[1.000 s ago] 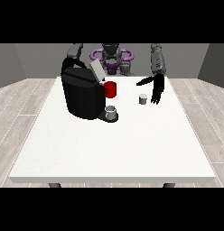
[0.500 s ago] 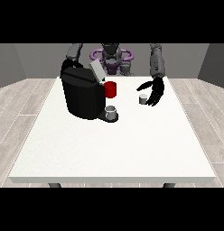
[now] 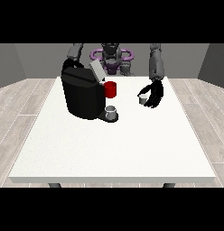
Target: Insert the coffee pod into the coffee machine and close the lid
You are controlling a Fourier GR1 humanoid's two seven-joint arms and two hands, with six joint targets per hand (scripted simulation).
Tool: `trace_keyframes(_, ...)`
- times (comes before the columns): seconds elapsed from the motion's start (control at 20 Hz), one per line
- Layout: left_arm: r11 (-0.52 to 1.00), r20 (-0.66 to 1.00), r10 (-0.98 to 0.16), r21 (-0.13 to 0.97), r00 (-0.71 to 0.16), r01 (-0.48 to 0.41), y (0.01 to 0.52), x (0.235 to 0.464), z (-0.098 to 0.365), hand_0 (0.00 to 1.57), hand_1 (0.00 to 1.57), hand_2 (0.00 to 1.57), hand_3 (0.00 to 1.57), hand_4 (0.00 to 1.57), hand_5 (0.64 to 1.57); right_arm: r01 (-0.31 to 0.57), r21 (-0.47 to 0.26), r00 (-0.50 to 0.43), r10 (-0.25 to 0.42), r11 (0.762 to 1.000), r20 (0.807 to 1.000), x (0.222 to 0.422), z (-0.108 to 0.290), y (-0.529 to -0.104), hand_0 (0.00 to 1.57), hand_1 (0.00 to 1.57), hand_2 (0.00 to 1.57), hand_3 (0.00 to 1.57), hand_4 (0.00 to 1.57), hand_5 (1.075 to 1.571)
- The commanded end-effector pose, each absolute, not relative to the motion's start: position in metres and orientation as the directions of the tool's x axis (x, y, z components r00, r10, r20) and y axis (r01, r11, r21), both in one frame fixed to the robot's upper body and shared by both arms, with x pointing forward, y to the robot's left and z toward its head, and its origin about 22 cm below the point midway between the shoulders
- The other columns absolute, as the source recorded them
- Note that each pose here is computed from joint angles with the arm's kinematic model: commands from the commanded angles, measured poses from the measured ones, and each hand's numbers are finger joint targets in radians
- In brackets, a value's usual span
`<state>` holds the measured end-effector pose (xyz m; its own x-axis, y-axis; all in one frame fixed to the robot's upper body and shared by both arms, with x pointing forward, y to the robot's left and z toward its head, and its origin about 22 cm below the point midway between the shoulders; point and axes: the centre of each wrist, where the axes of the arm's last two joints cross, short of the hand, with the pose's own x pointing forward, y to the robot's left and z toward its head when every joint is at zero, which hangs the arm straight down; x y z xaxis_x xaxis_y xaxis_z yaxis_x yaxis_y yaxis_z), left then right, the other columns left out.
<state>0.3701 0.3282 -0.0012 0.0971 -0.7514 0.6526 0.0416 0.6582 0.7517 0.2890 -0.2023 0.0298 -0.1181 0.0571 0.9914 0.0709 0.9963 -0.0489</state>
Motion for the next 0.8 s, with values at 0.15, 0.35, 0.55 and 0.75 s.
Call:
trace_keyframes(0.15,0.601,0.597,-0.797,0.799,0.095,0.019,0.33,0.36,-0.023,0.84,0.84,0.97,0.75,0.38,1.571,0.064,-0.04,-0.086,0.045,0.997,0.995,0.282,0.025,-0.206,0.0,0.0,0.0,0.0,0.52,1.571)
trace_keyframes(0.35,0.543,0.538,-0.839,0.838,0.083,0.048,0.309,0.365,-0.027,0.93,0.93,1.04,0.82,0.28,1.571,0.082,-0.026,-0.118,0.036,0.996,0.992,0.293,0.028,-0.215,0.0,0.0,0.0,0.0,0.49,1.571)
trace_keyframes(0.55,0.516,0.508,-0.856,0.852,0.096,0.088,0.344,0.369,-0.005,1.11,1.11,1.17,0.97,0.28,1.571,0.09,-0.01,-0.071,0.016,0.996,0.997,0.282,0.009,-0.214,0.0,0.0,0.0,0.0,0.52,1.571)
trace_keyframes(0.75,0.545,0.547,-0.837,0.836,-0.016,0.066,0.313,0.389,0.01,1.32,1.32,1.43,1.41,0.55,1.571,0.114,-0.01,-0.087,0.02,0.993,0.996,0.29,0.006,-0.207,0.0,0.0,0.0,0.0,0.43,1.571)
